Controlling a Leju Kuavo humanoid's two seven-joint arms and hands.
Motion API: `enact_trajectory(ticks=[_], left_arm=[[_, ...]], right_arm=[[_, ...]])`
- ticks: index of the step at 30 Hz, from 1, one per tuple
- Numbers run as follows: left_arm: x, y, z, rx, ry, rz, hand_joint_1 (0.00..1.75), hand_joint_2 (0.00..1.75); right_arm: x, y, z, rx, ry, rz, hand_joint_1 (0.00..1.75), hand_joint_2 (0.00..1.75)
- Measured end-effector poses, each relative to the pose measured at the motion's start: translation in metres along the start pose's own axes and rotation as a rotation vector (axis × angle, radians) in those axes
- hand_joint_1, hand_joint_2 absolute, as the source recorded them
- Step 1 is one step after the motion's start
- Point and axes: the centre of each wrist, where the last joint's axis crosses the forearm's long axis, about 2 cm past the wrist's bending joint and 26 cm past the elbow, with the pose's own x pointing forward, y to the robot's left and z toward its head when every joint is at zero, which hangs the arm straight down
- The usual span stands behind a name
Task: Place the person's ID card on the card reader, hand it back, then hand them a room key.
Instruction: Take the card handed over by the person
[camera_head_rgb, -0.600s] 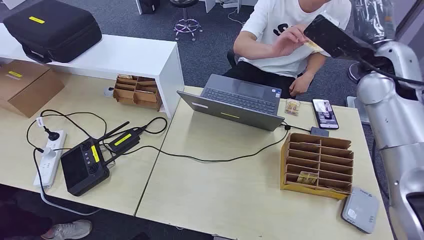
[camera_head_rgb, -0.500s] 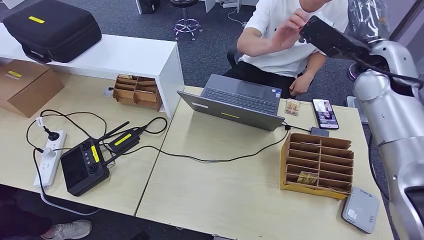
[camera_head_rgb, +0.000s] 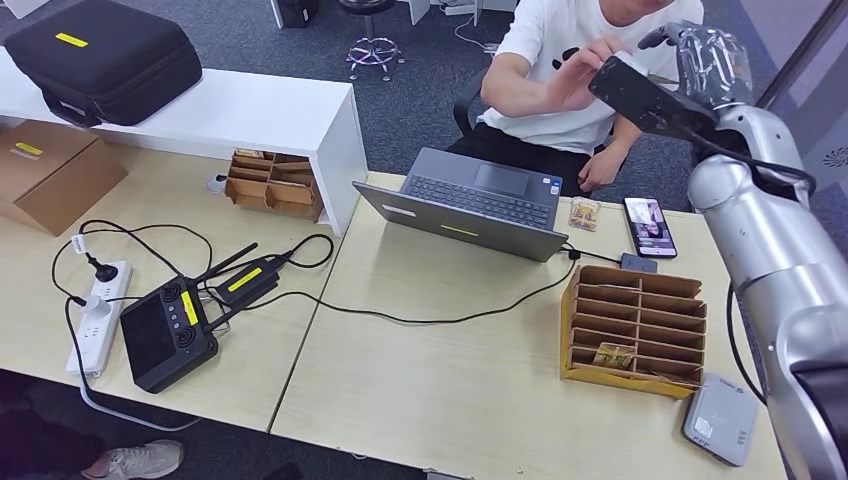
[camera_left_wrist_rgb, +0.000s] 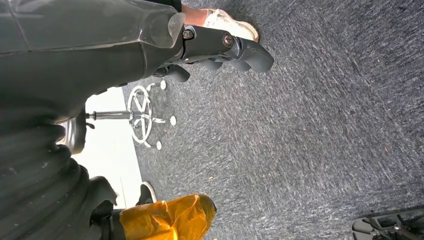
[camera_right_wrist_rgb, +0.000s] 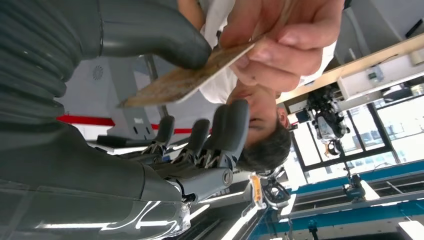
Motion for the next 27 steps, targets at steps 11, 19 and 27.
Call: enact_trajectory(ticks=[11,19,27], left_arm=[[-0.003,-0.002,-0.001,-0.005,-0.012,0.021,0.00,1.75],[-0.016,-0.009,-0.002,-0.010,-0.016,0.058,0.00,1.75],[-0.028,-0.015,-0.004,-0.008,-0.004,0.132,0.00,1.75]], right_arm=[[-0.017,0.006,0.007,0.074,-0.071,-0.440,1.75,1.75],[-0.057,0.020,0.036,-0.013,-0.098,-0.597,1.75,1.75],[-0.115,0.050,0.111,-0.167,-0.031,-0.667,1.75,1.75]])
